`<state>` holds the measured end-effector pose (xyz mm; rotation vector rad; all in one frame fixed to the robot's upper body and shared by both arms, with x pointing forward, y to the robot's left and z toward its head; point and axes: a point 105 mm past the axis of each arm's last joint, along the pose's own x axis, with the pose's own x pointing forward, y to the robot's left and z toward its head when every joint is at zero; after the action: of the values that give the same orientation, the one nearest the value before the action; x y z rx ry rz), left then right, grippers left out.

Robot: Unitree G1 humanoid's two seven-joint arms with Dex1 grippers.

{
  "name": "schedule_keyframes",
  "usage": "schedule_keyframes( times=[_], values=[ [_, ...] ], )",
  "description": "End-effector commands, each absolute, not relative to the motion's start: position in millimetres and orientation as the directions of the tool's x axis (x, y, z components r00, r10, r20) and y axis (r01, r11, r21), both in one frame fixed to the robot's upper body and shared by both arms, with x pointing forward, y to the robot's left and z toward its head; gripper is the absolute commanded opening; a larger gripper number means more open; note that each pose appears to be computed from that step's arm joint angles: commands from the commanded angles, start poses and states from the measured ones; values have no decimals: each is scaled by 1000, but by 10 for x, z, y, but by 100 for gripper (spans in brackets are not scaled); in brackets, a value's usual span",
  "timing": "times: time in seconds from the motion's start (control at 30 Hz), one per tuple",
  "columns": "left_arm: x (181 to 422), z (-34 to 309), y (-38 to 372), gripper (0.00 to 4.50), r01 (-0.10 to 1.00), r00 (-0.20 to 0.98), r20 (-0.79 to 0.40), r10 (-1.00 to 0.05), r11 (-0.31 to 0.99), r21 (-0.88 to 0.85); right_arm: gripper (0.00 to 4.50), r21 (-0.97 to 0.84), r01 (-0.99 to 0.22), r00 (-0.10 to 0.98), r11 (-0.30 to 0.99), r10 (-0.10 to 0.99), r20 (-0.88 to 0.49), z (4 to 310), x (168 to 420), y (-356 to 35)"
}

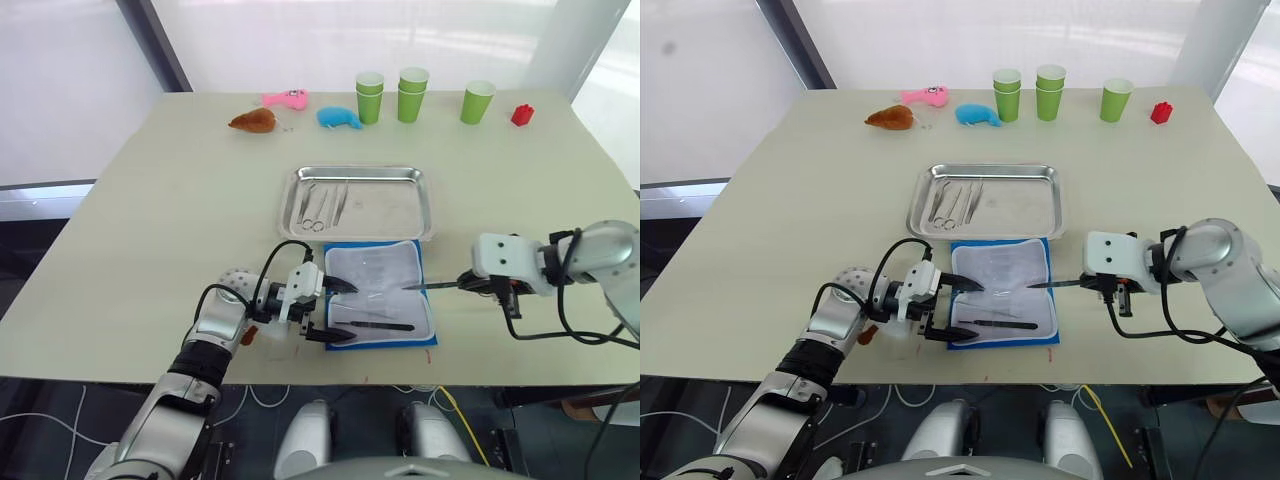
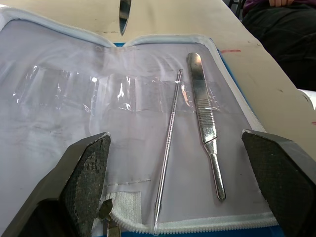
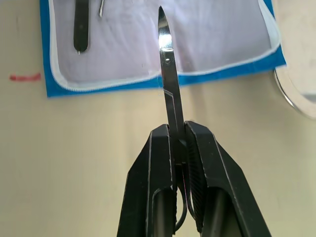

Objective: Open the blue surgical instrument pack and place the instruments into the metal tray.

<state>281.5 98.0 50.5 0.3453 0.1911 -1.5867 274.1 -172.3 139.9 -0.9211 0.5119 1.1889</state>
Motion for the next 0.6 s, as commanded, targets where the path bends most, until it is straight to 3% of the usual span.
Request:
schedule_keyframes(
  times=[0.03,0.33,0.6],
  values=[
    [2620,25,1017,450,995,-65,-421,-905,-26,-96,3,-388,-912,392,136,573,-720,1614,2762,-1836],
    [2620,21,1011,450,994,-72,-421,-904,-32,-101,3,-372,-843,532,388,701,-475,1819,2946,-1736],
    [2621,21,1023,450,994,-74,-425,-902,-33,-103,3,-228,-748,664,623,702,-257,1943,3260,-1377]
  ],
)
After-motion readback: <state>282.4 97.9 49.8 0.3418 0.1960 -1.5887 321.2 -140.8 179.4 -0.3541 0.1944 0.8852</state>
